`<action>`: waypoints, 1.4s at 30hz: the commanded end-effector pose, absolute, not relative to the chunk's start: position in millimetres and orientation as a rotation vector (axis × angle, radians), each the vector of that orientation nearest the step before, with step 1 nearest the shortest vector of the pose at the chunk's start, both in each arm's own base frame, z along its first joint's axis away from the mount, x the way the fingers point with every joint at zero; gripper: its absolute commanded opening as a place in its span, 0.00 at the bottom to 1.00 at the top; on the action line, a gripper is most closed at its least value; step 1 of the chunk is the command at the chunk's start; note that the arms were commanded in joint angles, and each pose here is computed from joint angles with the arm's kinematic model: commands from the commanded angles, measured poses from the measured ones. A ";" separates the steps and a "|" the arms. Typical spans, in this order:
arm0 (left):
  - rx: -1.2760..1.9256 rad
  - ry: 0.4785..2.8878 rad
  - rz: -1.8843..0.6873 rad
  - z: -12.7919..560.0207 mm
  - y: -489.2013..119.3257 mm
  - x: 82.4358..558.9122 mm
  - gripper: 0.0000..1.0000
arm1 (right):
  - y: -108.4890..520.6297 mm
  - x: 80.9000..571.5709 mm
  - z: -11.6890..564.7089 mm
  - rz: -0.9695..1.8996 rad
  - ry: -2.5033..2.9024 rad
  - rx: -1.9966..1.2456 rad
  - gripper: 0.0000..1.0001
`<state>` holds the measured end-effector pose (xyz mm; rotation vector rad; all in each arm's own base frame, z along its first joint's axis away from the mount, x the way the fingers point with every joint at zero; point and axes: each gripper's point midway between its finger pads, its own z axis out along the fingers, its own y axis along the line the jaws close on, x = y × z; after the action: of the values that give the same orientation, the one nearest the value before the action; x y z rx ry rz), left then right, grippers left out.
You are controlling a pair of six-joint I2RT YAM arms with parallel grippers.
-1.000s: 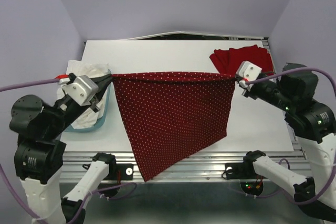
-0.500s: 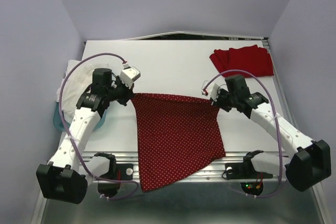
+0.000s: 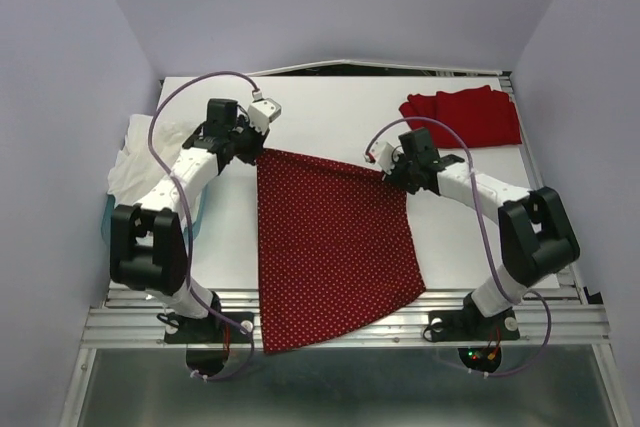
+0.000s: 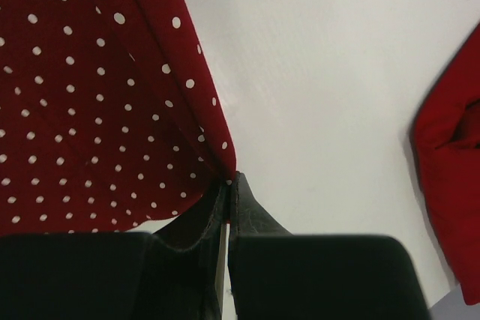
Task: Fold and stack the skirts
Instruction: Flatten the skirt out
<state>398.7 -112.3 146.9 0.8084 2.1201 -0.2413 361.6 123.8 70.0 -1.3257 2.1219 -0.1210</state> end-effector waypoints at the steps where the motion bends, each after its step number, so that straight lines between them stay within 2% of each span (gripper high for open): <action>1: 0.740 1.973 -0.129 194.3 -107.5 455.5 0.00 | 123.7 421.4 103.3 -0.252 2.060 -1.168 0.01; 2: 0.740 2.025 -0.142 173.6 -108.9 464.8 0.00 | 118.4 427.9 88.3 -0.271 2.111 -1.149 0.01; 4: 0.726 2.020 -0.147 177.8 -112.9 485.0 0.00 | 117.0 441.1 82.9 -0.309 2.139 -1.123 0.01; 5: 0.717 2.069 -0.163 158.9 -114.6 493.1 0.00 | 119.2 453.8 90.2 -0.327 2.126 -1.101 0.03; 6: 0.710 2.079 -0.169 155.7 -116.0 499.6 0.00 | 117.1 459.2 79.1 -0.352 2.156 -1.099 0.13; 7: 0.695 2.051 -0.166 169.5 -118.5 513.5 0.05 | 115.9 460.9 75.8 -0.362 2.182 -1.094 0.37; 8: 0.684 2.115 -0.181 150.6 -119.0 517.5 0.23 | 114.3 473.1 86.2 -0.369 2.180 -1.041 0.54; 9: 0.674 2.132 -0.190 149.5 -120.3 522.5 0.31 | 115.2 476.2 88.8 -0.368 2.186 -1.028 0.69; 11: 0.646 2.110 -0.202 167.5 -123.3 538.1 0.44 | 118.6 477.5 96.0 -0.344 2.197 -1.016 0.82; 13: 0.614 2.076 -0.202 192.4 -120.4 540.6 0.50 | 123.0 478.3 116.8 -0.309 2.195 -0.970 0.89; 18: 0.652 1.998 -0.188 232.3 -117.5 516.8 0.54 | 139.5 457.4 152.9 -0.141 2.192 -0.985 0.88; 24: 0.819 2.033 -0.231 206.6 -119.5 471.1 0.52 | 142.8 443.2 141.0 -0.085 2.231 -1.060 0.73; 25: 0.833 2.032 -0.236 206.6 -120.5 471.2 0.51 | 143.3 445.8 137.7 -0.089 2.233 -1.070 0.68; 28: 0.880 2.044 -0.251 201.9 -124.1 479.7 0.50 | 152.7 453.2 123.3 -0.046 2.237 -1.131 0.63; 33: 1.018 2.102 -0.339 169.8 -136.6 498.0 0.50 | 148.9 460.9 103.4 0.020 2.286 -1.237 0.62; 34: 1.027 2.073 -0.328 181.5 -138.6 509.4 0.50 | 150.2 460.2 100.6 0.033 2.289 -1.262 0.63; 35: 1.040 2.112 -0.341 161.3 -139.1 515.7 0.50 | 144.8 462.4 99.3 0.040 2.295 -1.271 0.63; 42: 1.079 2.176 -0.347 120.7 -139.5 537.4 0.51 | 132.1 458.5 82.8 0.212 2.384 -1.333 0.63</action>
<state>538.6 -138.0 108.0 1.0295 2.1950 -0.3305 461.0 132.2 70.2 -1.2784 2.3900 0.0838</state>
